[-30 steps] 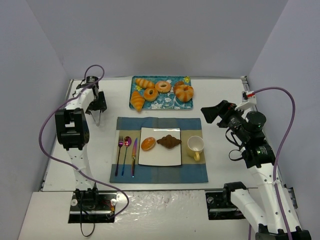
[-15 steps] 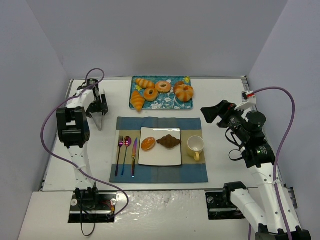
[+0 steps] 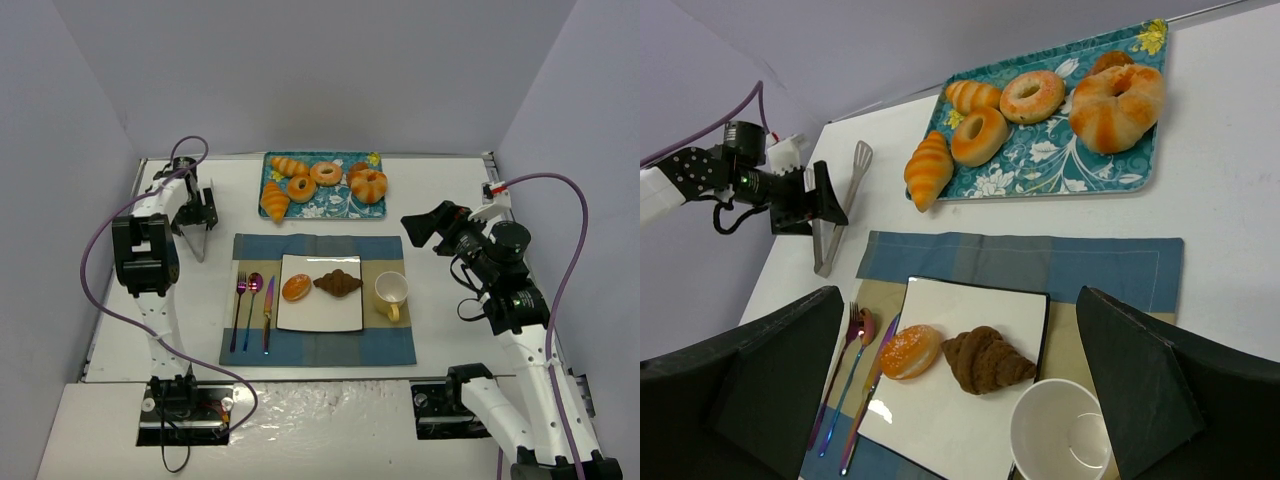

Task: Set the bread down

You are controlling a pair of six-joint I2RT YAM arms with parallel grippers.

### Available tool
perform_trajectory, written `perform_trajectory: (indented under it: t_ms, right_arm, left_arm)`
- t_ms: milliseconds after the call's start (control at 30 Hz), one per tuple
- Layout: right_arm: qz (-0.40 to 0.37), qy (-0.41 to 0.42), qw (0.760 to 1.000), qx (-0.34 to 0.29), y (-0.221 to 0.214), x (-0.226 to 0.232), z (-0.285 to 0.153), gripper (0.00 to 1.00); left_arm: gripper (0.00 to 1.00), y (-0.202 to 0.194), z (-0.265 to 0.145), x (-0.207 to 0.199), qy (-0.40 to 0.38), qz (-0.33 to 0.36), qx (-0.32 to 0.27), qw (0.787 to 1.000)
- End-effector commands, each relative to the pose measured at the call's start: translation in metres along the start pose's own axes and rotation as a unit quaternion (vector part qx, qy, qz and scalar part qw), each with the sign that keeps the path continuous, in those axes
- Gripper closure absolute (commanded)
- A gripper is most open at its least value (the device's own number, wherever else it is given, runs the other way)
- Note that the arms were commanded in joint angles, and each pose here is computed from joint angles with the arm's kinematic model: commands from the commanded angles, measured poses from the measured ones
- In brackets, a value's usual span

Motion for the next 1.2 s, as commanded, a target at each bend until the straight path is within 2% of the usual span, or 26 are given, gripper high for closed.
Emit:
perform_trajectory:
  t_ms: [0, 233, 400, 433, 500, 600, 733, 833, 1167]
  right_arm:
    - [-0.020, 0.038, 0.999, -0.018, 0.013, 0.018, 0.000, 0.00]
    - [-0.020, 0.036, 0.999, -0.017, 0.012, 0.017, 0.000, 0.00]
    - [-0.024, 0.032, 0.999, -0.020, 0.014, 0.017, 0.000, 0.00]
    - [-0.025, 0.031, 0.999, -0.021, 0.015, 0.017, 0.000, 0.00]
    - [-0.026, 0.029, 0.999, -0.028, 0.018, 0.019, -0.001, 0.00]
    - [-0.027, 0.031, 0.999, -0.034, 0.021, 0.022, -0.003, 0.00]
    - [-0.032, 0.038, 0.998, -0.044, 0.029, 0.030, -0.007, 0.00]
    - [-0.037, 0.038, 0.997, -0.051, 0.033, 0.034, -0.008, 0.00]
    - [-0.044, 0.042, 0.997, -0.047, 0.037, 0.039, -0.005, 0.02]
  left_arm:
    - [0.18, 0.032, -0.058, 0.012, 0.007, -0.022, -0.082, 0.996]
    - [0.18, 0.038, -0.089, 0.014, 0.014, -0.023, -0.110, 0.994]
    - [0.17, 0.047, -0.167, 0.010, 0.020, 0.011, -0.188, 0.982]
    - [0.17, 0.047, -0.187, -0.003, 0.015, 0.032, -0.208, 0.977]
    - [0.17, 0.043, -0.234, -0.030, 0.007, 0.071, -0.259, 0.963]
    - [0.16, 0.032, -0.278, -0.061, -0.022, 0.115, -0.324, 0.939]
    - [0.10, 0.001, -0.338, -0.099, -0.112, 0.156, -0.428, 0.883]
    - [0.09, -0.016, -0.362, -0.105, -0.178, 0.169, -0.467, 0.849]
    - [0.08, -0.039, -0.359, -0.127, -0.233, 0.207, -0.466, 0.828]
Point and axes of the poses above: each gripper's point midway between its finger pads, its own z axis out along the fingers, its own x axis along the line the jaws close on, y = z × x, the point moved 6 cm from there along -z, back along the fingers, and after that the axes turned 15 degrees about z, right-handed, at the moved point
